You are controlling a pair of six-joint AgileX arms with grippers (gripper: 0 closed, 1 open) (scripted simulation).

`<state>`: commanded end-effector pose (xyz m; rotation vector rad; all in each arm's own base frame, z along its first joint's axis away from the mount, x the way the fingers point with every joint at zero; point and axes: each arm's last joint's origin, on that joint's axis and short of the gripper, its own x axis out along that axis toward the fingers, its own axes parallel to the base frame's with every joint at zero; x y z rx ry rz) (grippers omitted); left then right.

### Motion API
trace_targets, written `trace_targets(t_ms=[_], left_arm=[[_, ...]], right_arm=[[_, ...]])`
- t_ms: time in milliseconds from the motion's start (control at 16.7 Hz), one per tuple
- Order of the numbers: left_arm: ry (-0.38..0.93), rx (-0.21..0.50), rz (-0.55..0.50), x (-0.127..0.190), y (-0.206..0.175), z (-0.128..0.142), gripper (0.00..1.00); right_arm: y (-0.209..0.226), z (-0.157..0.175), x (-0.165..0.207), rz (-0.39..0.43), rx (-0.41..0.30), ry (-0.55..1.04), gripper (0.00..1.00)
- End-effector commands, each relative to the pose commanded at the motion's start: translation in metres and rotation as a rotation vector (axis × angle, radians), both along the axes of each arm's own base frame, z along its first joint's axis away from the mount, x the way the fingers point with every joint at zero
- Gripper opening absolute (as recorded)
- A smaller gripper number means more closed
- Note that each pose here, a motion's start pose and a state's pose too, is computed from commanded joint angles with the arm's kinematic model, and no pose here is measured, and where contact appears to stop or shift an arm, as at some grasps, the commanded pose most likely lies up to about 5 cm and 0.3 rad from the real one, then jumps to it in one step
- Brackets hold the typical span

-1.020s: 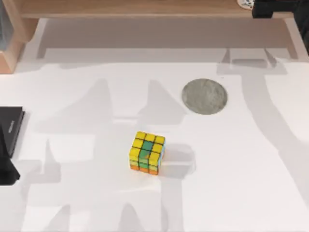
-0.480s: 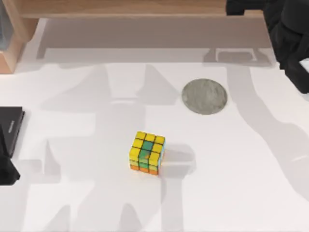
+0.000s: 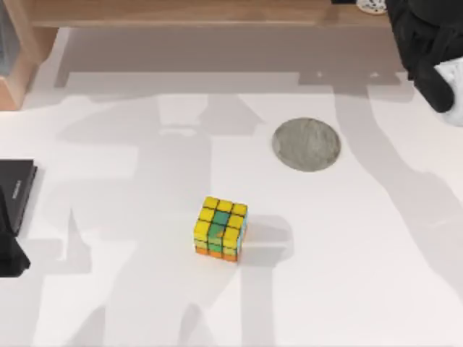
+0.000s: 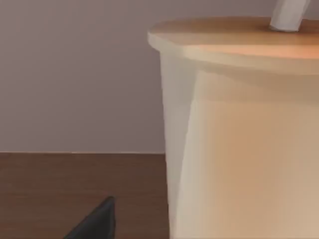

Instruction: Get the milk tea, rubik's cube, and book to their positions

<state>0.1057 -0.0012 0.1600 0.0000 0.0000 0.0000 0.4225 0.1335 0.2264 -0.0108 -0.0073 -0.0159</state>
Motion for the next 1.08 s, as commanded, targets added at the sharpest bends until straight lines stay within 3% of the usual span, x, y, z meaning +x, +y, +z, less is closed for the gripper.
trace_targets(t_ms=[300, 600, 1080], left_arm=[[0.0, 0.0, 0.0, 0.0, 0.0, 0.0, 1.0], [0.0, 0.0, 0.0, 0.0, 0.0, 0.0, 1.0], [0.0, 0.0, 0.0, 0.0, 0.0, 0.0, 1.0]], right_arm=[[-0.002, 0.001, 0.041, 0.0, 0.001, -0.003, 1.0], [-0.002, 0.0, 0.047, 0.0, 0.0, -0.001, 1.0], [-0.002, 0.0, 0.047, 0.0, 0.0, -0.001, 0.4]])
